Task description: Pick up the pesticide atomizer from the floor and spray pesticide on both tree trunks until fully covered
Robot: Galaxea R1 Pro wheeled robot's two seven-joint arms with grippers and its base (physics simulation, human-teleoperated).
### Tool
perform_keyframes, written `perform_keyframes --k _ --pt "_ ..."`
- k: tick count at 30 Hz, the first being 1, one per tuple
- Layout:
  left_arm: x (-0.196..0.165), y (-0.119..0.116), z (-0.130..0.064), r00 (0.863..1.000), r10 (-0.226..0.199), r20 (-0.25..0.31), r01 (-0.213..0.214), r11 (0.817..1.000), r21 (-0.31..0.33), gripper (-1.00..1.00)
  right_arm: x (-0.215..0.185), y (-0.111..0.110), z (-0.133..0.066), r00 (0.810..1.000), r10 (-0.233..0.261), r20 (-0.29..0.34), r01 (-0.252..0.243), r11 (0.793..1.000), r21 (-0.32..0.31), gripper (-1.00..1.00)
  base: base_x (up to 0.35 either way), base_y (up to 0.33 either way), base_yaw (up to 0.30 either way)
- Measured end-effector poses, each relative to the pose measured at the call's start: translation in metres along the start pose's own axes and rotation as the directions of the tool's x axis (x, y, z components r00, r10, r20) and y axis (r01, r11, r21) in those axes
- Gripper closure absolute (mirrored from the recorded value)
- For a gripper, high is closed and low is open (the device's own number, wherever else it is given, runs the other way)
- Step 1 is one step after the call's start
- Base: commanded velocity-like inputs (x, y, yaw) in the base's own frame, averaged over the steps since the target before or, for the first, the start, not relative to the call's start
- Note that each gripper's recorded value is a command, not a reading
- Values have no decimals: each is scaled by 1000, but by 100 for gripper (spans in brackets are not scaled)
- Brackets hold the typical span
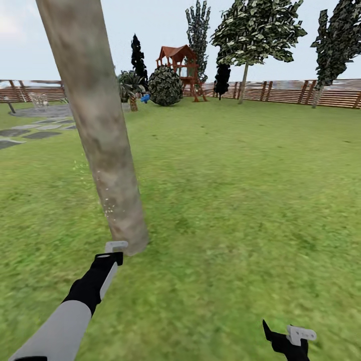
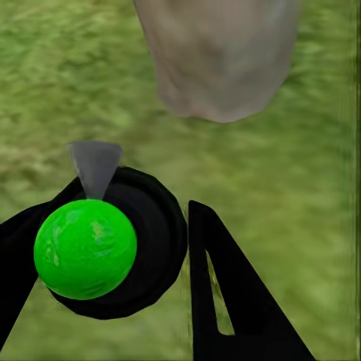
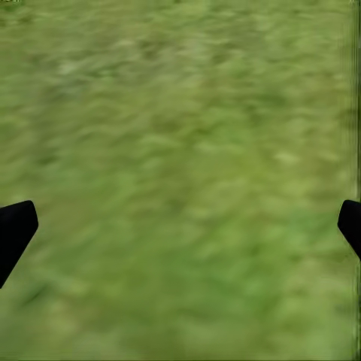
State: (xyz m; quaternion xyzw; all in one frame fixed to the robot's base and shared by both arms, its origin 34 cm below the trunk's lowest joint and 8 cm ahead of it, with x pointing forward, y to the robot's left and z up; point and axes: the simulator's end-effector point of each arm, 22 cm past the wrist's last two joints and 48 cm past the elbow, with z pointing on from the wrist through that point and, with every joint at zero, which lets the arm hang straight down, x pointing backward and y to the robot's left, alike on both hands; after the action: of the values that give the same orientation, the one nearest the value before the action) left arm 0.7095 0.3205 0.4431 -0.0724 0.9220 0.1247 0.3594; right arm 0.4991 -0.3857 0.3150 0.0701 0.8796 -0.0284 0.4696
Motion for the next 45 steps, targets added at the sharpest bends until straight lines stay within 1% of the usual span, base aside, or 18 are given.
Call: perform_keyframes --k 6,24,30,45 --pt "0 0 0 1000 0 0 0 1000 0 100 0 0 0 1000 0 0 0 1000 0 -100 95 -276 59" --pt "0 0 0 1000 -1 0 1 1000 0 100 0 0 0 1000 0 0 0 1000 0 -100 118 -276 272" --pt "0 0 0 1000 -1 0 1 1000 -1 100 0 0 0 1000 0 0 0 1000 0 -100 127 -276 49" --pt "-1 -1 0 1000 -1 2 1 1000 2 100 0 0 0 1000 0 0 0 1000 1 -100 6 -280 267"
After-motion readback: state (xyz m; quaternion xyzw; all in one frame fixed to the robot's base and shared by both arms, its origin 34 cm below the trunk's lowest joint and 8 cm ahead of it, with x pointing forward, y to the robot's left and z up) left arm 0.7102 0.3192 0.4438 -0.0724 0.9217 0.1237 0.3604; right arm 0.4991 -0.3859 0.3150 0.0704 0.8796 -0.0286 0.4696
